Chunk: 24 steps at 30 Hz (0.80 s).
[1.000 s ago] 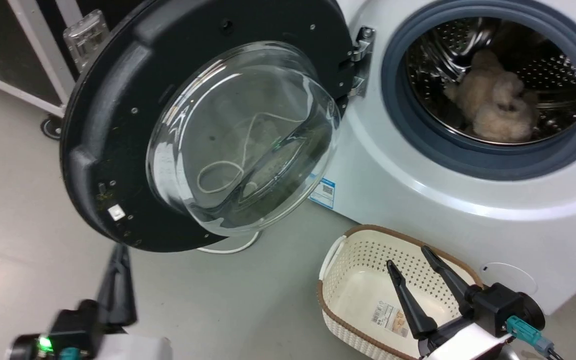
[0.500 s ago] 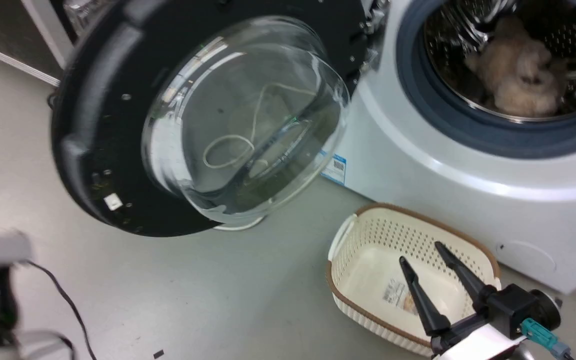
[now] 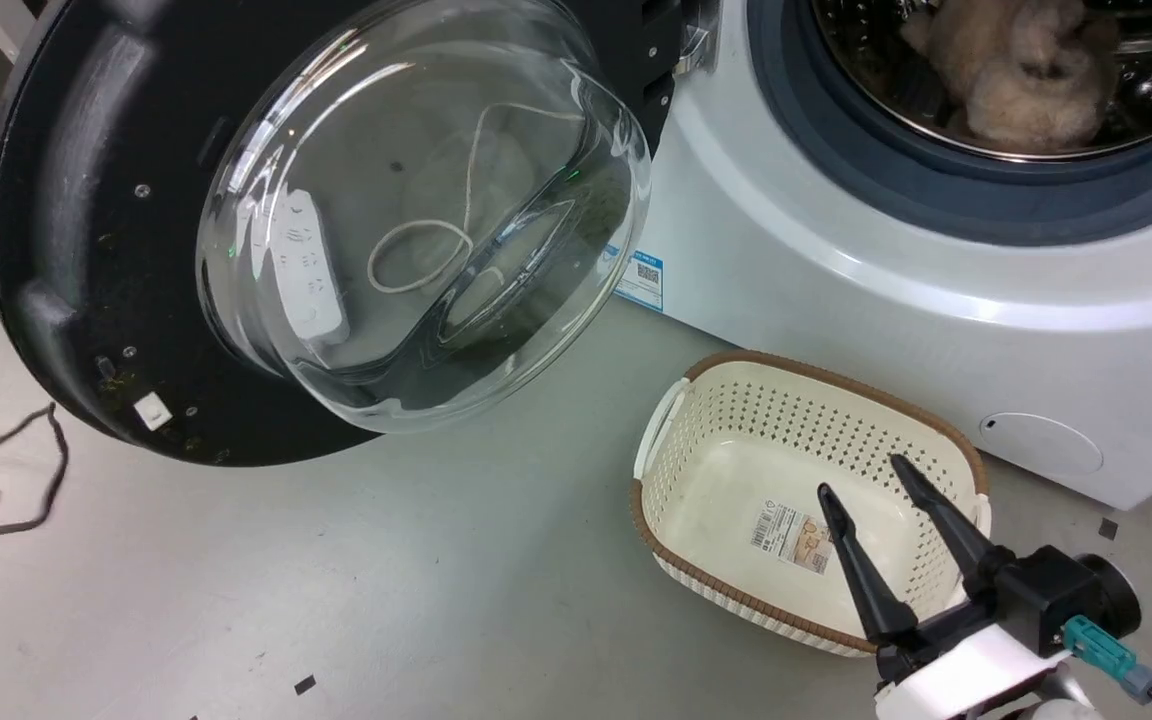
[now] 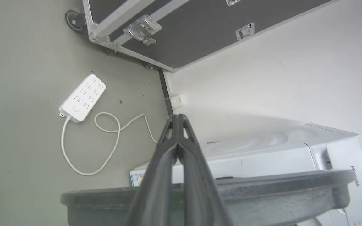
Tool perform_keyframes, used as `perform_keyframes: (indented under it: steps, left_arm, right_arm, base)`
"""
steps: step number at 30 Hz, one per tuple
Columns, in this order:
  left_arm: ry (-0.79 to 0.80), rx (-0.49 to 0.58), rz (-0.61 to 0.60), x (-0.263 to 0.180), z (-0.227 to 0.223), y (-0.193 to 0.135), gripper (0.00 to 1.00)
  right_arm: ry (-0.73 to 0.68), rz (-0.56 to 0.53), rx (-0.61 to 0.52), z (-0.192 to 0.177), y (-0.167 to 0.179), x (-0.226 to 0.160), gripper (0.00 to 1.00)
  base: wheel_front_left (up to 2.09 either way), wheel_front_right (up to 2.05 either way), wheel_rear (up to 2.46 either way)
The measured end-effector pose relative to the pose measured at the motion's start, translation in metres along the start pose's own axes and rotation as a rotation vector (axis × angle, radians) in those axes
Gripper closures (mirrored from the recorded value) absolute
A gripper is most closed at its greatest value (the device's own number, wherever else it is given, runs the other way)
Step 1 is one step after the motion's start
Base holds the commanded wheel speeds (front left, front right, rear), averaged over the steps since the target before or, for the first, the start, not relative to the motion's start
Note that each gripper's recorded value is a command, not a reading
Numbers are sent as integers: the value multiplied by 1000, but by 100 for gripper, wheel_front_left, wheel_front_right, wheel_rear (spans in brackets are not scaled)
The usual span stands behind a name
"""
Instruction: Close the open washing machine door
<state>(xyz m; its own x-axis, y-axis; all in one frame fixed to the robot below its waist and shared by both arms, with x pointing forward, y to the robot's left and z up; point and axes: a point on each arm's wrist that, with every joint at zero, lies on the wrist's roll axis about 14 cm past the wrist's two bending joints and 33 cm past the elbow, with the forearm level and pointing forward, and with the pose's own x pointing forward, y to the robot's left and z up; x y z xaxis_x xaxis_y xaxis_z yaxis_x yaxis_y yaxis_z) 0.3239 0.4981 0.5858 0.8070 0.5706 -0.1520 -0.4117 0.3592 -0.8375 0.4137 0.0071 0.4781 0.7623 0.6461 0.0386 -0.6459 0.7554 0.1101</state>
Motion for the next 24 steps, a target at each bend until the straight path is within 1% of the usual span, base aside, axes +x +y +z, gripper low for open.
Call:
perform_keyframes:
  steps: [2, 4, 6, 10, 11, 12, 13, 14, 16, 19, 21, 22, 23, 24]
  left_arm:
    - [91, -58, -22, 2, -15, -3, 100]
    - [175, -85, -53, 1, -30, -8, 100]
    - [250, -89, -86, -1, -45, -15, 100]
    - [351, -77, -141, -10, -62, -23, 100]
    - [404, -71, -163, -15, -73, -27, 100]
    - [404, -71, -163, -15, -73, -27, 100]
    - [465, -64, -183, -23, -88, -30, 100]
    - [465, -64, -183, -23, -88, -30, 100]
    - [544, -74, -209, -38, -105, -29, 100]
    - [585, -90, -237, -51, -114, -30, 100]
    - [670, -106, -284, -75, -137, -34, 100]
    - [670, -106, -284, -75, -137, -34, 100]
    - [737, -119, -311, -94, -159, -36, 100]
    - [737, -119, -311, -94, -159, -36, 100]
  right_arm:
    - [1, 0, 6, -1, 0, -1, 0]
    - [3, 0, 6, -2, 0, -1, 0]
    - [3, 0, 6, -2, -1, -1, 0]
    - [3, -1, 5, -1, -1, -2, 0]
    - [1, -1, 2, 1, 0, -3, 0]
    - [1, -1, 2, 1, 0, -3, 0]
    - [-1, -5, -3, 3, -1, -4, 0]
    - [-1, -5, -3, 3, -1, -4, 0]
    - [-14, -18, -12, 9, -3, -6, 0]
    - [-27, -35, -15, 15, -5, -9, 0]
    - [-49, -64, -17, 24, -8, -12, 0]
    - [-49, -64, -17, 24, -8, -12, 0]
    - [-60, -81, -19, 28, -10, -16, 0]
    - [-60, -81, -19, 28, -10, -16, 0]
  base:
    - [0, 0, 0]
    - [0, 0, 0]
    - [0, 0, 0]
    - [0, 0, 0]
    - [0, 0, 0]
    - [0, 0, 0]
    - [0, 0, 0]
    - [0, 0, 0]
    - [0, 0, 0]
    - [0, 0, 0]
    - [0, 0, 0]
    - [0, 0, 0]
    - [0, 0, 0]
    - [0, 0, 0]
